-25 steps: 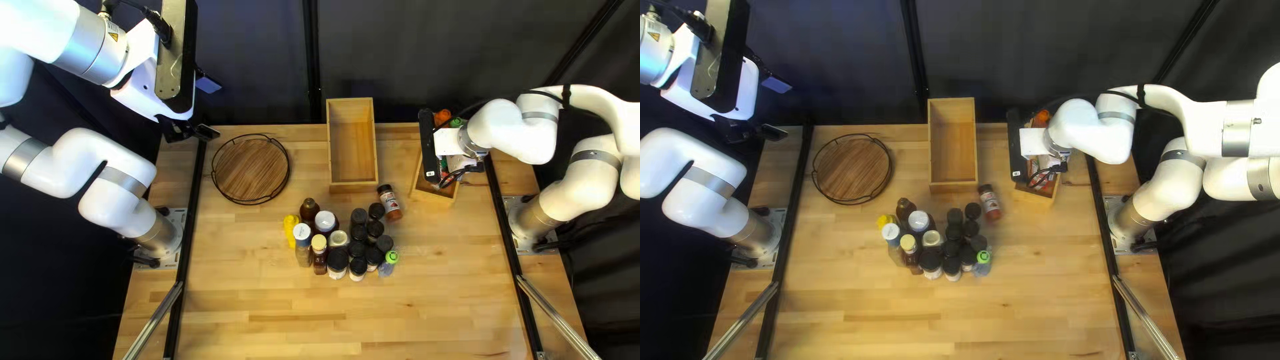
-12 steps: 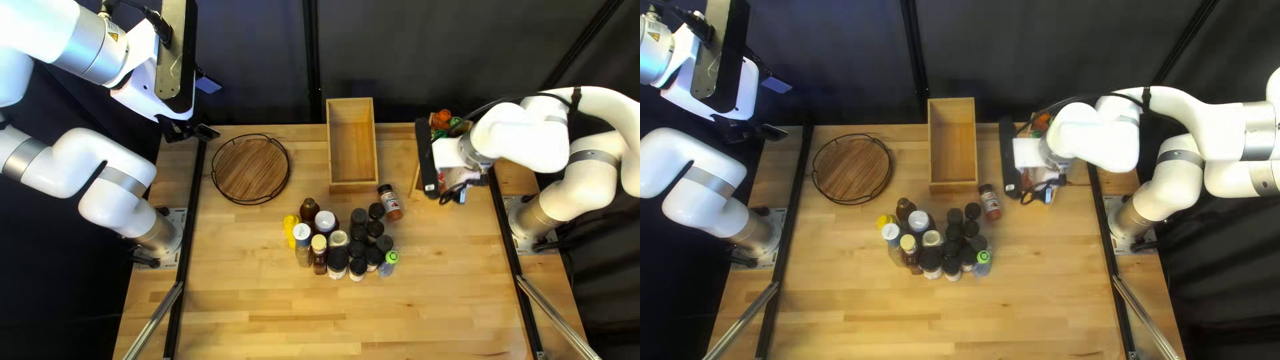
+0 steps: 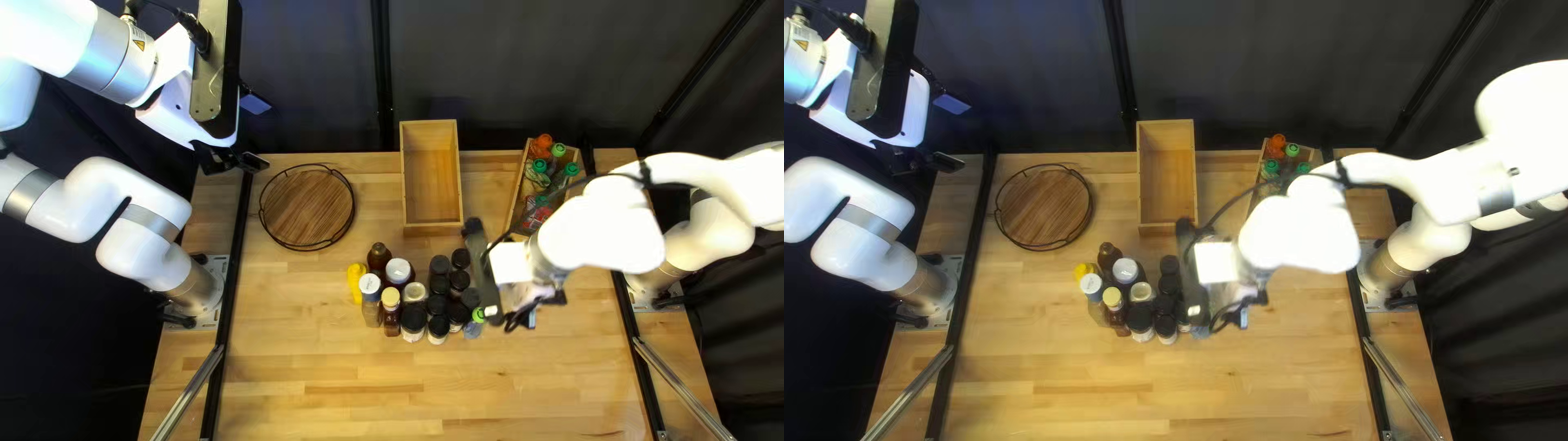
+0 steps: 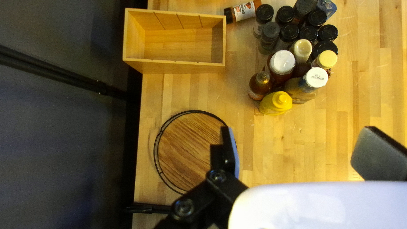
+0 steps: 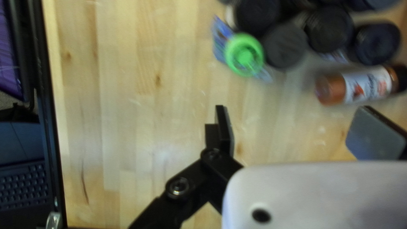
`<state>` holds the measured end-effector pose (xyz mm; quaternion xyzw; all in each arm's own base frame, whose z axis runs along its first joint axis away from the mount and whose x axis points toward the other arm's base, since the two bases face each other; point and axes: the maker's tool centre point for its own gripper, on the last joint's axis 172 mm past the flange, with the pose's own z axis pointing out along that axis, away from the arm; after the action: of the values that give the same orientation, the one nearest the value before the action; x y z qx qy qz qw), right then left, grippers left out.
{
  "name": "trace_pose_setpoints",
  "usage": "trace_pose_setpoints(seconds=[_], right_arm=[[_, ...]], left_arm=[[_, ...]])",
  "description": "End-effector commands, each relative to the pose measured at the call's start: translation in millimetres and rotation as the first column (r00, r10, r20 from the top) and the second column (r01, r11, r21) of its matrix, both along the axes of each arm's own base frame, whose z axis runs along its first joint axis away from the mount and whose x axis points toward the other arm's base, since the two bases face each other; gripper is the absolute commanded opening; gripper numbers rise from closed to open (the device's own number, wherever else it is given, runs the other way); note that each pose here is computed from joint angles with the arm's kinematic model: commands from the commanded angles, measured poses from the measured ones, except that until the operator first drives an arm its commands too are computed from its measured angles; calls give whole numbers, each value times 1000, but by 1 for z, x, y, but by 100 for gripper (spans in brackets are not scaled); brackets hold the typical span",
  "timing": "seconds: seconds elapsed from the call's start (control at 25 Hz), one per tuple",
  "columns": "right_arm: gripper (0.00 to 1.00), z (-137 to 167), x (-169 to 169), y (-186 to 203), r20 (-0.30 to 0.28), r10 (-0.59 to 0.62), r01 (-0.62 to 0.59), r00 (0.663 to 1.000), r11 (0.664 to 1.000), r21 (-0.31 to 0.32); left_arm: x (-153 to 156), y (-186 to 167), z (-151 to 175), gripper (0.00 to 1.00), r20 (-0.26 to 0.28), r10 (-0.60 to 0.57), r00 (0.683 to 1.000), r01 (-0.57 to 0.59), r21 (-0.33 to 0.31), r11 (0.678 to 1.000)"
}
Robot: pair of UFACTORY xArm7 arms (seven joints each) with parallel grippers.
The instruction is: Separate condiments, baby food and spices and place it in 3 different racks/containers
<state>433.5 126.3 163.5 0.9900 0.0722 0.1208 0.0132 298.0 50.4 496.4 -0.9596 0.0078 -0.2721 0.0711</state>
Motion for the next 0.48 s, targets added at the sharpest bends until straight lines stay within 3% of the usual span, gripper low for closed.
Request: trace_pose_setpoints(seconds=[0.04, 0.24, 0.32, 0.4, 0.44, 0.48], right_arm=[[100, -13, 5, 0, 12, 1, -1, 1000, 1000, -15], [95, -28, 5, -4, 14, -3, 4, 1000, 1000, -29], [82, -32, 4, -6, 14, -8, 9, 1000, 999, -38], [54, -34, 4, -8, 12, -12, 12, 1000, 999, -43], [4, -35, 5, -8, 9, -12, 13, 1000, 999, -46], [1, -34, 4, -8, 7, -13, 13, 1000, 999, -51]], left_arm=[[0, 0, 0, 100, 0, 0, 1000, 0, 0, 1000], [0, 0, 0, 100, 0, 0, 1000, 0, 0, 1000], [0, 0, 0, 100, 0, 0, 1000, 0, 0, 1000], [0, 0, 0, 100, 0, 0, 1000, 0, 0, 1000], [0, 0, 0, 100, 0, 0, 1000, 0, 0, 1000], [0, 0, 0, 100, 0, 0, 1000, 0, 0, 1000]])
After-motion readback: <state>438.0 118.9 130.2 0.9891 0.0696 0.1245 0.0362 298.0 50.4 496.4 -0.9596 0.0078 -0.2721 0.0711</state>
